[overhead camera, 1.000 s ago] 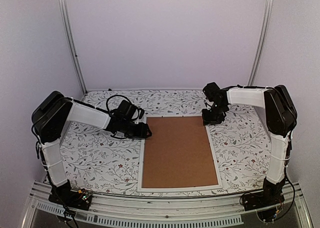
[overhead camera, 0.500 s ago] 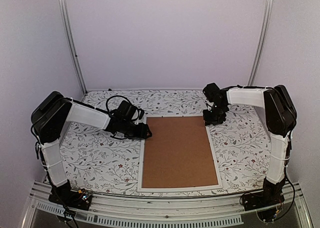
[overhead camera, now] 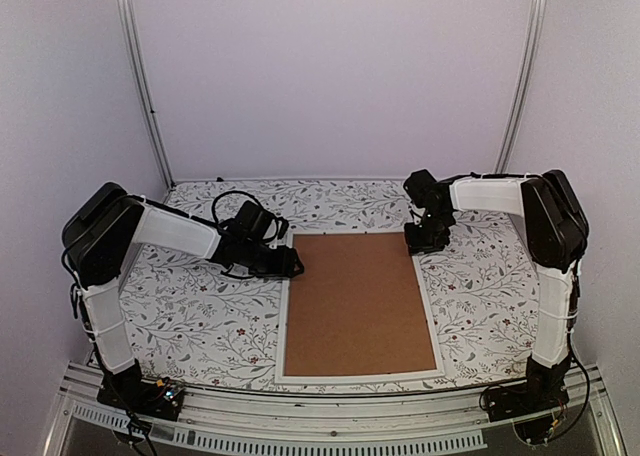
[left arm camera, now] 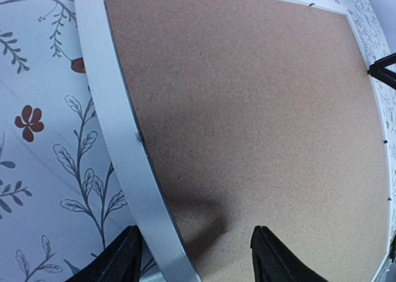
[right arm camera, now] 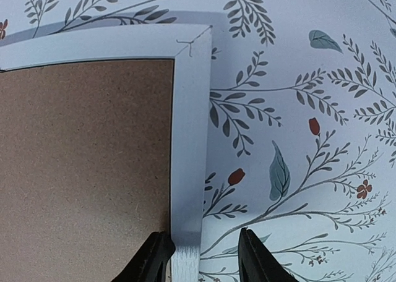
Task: Put the photo into the frame
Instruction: Press the fastener onto the backboard.
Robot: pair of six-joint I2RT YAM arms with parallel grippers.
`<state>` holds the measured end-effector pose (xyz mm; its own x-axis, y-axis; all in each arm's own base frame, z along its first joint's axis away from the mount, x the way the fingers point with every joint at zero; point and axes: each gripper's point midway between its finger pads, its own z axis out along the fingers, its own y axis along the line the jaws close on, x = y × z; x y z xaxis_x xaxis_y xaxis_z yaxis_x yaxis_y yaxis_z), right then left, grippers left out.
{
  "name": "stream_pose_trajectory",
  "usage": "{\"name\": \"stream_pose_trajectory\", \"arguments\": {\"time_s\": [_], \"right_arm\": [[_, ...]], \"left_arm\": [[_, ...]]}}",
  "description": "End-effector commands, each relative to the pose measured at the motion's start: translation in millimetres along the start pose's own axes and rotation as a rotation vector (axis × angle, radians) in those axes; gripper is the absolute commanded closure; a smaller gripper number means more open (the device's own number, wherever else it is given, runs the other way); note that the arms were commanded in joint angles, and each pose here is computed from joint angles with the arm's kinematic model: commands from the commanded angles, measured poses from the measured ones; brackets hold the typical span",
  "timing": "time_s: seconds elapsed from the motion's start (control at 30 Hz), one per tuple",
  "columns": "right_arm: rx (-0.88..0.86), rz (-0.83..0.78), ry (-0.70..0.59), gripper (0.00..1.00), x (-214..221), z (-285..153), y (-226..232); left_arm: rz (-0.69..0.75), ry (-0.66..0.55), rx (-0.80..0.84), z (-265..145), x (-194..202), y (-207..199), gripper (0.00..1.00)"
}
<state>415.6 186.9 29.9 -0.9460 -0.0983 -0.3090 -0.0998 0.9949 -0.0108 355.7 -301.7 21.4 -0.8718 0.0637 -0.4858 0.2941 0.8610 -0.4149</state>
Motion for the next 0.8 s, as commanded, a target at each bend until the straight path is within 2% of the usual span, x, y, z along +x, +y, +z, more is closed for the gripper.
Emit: {"name": "stream_pose_trajectory", "arguments": {"time_s": [0.0, 0.6, 0.7, 0.77], "right_arm": [[0.018, -0.004, 0.023, 0.59, 2.4, 9.1, -4.2], [0.035, 0.006, 0.088, 0.59, 39.8, 29.7, -8.0], [-0.025, 0.010, 0.098, 0.59, 43.8, 31.9, 1.8], [-0.131, 0.007, 0.104, 0.59, 45.0, 30.5, 19.4]], "left_arm": [[0.014, 0.046, -0.005, 1.8, 15.0, -1.6, 0.37], [0.011, 0.053, -0.015, 2.2, 17.6, 1.1, 0.36], [0.011, 0.054, -0.015, 2.4, 18.4, 1.3, 0.36], [0.012, 0.055, -0.015, 2.8, 18.5, 1.4, 0.36]]}}
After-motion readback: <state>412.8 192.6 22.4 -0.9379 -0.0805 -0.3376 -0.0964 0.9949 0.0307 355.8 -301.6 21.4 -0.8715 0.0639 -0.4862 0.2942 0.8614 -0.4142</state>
